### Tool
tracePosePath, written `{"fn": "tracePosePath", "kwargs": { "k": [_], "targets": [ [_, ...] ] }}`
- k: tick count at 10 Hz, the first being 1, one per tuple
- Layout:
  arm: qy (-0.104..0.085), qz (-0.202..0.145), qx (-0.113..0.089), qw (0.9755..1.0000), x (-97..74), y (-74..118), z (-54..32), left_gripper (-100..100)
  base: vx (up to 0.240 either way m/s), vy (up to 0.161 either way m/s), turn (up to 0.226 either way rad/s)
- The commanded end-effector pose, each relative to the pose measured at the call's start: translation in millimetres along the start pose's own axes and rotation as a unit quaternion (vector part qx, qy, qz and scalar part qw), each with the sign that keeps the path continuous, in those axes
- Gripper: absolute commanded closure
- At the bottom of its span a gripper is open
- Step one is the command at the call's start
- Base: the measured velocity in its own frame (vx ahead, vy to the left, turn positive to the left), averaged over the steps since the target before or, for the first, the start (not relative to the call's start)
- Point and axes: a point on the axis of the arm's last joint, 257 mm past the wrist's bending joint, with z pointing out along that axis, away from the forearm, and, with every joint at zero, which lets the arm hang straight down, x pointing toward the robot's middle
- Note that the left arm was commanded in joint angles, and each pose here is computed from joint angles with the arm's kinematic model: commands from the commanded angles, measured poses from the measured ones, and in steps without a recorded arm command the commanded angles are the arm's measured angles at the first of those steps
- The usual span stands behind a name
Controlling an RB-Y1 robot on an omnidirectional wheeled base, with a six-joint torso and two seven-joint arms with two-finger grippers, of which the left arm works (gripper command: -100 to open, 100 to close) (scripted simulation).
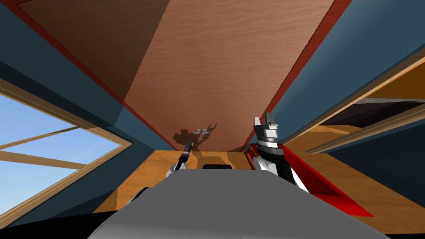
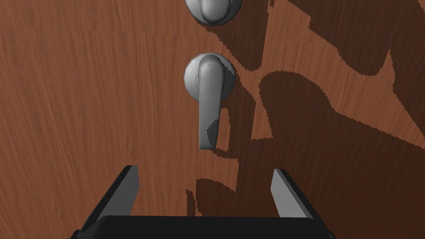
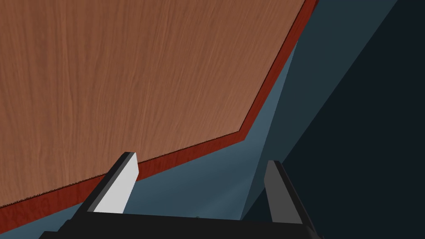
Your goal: Pull the door open
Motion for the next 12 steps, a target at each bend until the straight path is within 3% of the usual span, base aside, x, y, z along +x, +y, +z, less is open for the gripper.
{"fn": "tracePosePath", "kwargs": {
  "k": [1, 2, 3, 6, 8, 9, 10, 12],
  "targets": [
    [0.000, 0.000, 0.000, 1.0000, 0.0, 0.0, 0.0, -100, 0.041, -0.001, -0.002],
    [-0.025, 0.005, -0.007, 0.9997, -23.3, 3.9, -8.1, -100, -0.018, 0.017, -0.124],
    [-0.038, 0.007, -0.010, 0.9992, -35.0, 5.6, -12.3, -100, -0.039, 0.045, -0.123],
    [-0.052, 0.010, -0.013, 0.9985, -47.9, 7.2, -17.0, -100, -0.025, 0.025, -0.049],
    [-0.093, 0.017, -0.022, 0.9953, -82.5, 10.5, -30.7, -100, -0.021, 0.035, -0.192],
    [-0.095, 0.017, -0.029, 0.9949, -84.2, 16.2, -34.9, -100, -0.017, 0.042, -0.044],
    [-0.093, 0.017, -0.022, 0.9953, -82.5, 10.5, -30.7, -100, -0.003, 0.017, 0.056],
    [-0.133, 0.022, -0.028, 0.9905, -114.0, 12.4, -44.1, -100, -0.009, 0.044, -0.212]
  ]
}}
